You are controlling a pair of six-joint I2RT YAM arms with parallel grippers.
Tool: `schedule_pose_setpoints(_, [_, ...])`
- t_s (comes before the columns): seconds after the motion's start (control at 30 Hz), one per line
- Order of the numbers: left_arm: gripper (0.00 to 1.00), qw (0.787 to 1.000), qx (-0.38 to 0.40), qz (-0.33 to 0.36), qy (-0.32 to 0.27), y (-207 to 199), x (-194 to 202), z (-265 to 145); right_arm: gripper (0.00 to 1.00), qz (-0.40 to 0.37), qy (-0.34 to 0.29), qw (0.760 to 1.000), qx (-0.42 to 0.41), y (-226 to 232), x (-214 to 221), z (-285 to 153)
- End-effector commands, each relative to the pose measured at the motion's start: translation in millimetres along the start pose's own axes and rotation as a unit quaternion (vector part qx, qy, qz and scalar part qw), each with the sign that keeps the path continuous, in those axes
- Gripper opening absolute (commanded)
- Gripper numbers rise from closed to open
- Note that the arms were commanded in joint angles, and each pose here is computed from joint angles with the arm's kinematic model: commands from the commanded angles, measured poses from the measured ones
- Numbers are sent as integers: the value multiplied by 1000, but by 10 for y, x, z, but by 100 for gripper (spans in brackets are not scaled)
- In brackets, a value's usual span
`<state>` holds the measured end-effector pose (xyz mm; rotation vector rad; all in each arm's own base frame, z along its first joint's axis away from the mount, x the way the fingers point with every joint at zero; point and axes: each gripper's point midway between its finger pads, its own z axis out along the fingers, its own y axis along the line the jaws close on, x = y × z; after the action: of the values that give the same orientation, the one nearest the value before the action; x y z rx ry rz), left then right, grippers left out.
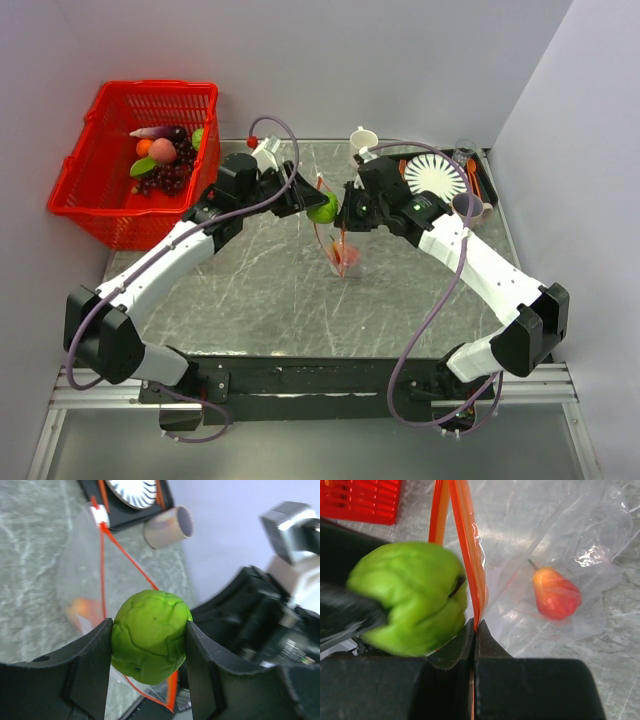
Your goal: Place the food in the zip-top bag and seal the zipper
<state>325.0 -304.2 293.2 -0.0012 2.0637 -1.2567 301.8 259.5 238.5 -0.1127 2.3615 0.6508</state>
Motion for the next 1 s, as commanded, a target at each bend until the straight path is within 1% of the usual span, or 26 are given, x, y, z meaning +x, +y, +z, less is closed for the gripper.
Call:
schedule_pose_setpoints(0.0, [32,999,-34,31,-19,75,26,137,0,10,-46,999,6,51,-274,-145])
schedule_pose_setpoints(0.07, [32,998,-51,36,-22,136,95,191,0,21,-59,998,15,15,-312,-186])
schedule_pose_setpoints(0.13, [34,998,-54,39,-20,155,152,225,0,26,-65,998,8,14,-329,-197])
schedule_pose_setpoints(0.2, [37,996,-72,44,-28,163,122,266,0,29,-64,998,5,15,-324,-205])
schedule_pose_setpoints(0.27, [39,993,-108,52,-22,244,159,252,0,30,-63,998,7,7,-326,-206])
schedule_pose_setpoints(0.3, [42,990,-127,57,-35,268,87,253,0,30,-63,998,6,12,-329,-215])
schedule_pose_setpoints(0.37, [46,987,-143,61,-26,299,129,249,0,31,-64,997,5,16,-323,-220])
schedule_pose_setpoints(0.4, [50,987,-144,63,-27,286,122,249,0,32,-64,997,5,13,-323,-225])
schedule_pose_setpoints(0.43, [62,987,-145,65,-24,286,140,248,0,34,-67,997,2,19,-335,-244])
schedule_pose_setpoints(0.47, [70,987,-142,66,-23,255,158,250,0,35,-66,997,4,10,-322,-229])
schedule_pose_setpoints(0.5, [80,988,-138,67,-24,228,156,235,0,35,-67,997,3,11,-326,-237])
schedule_pose_setpoints(0.57, [87,990,-123,70,-29,129,137,199,0,37,-68,997,5,-3,-322,-241])
schedule_pose_setpoints(0.67, [99,990,-108,79,-42,-44,35,53,0,39,-64,997,10,-28,-292,-214])
schedule_pose_setpoints(0.7, [99,990,-102,84,-48,-141,-36,11,0,40,-62,997,12,-44,-280,-203])
schedule_pose_setpoints(0.87, [99,987,-109,110,-50,-343,-194,-219,0,44,-59,997,10,-70,-221,-171])
schedule_pose_setpoints(0.93, [99,983,-123,118,-66,-370,-292,-342,0,45,-59,997,9,-69,-208,-169])
schedule_pose_setpoints(0.97, [99,980,-133,123,-84,-381,-377,-439,0,45,-57,997,11,-86,-192,-154])
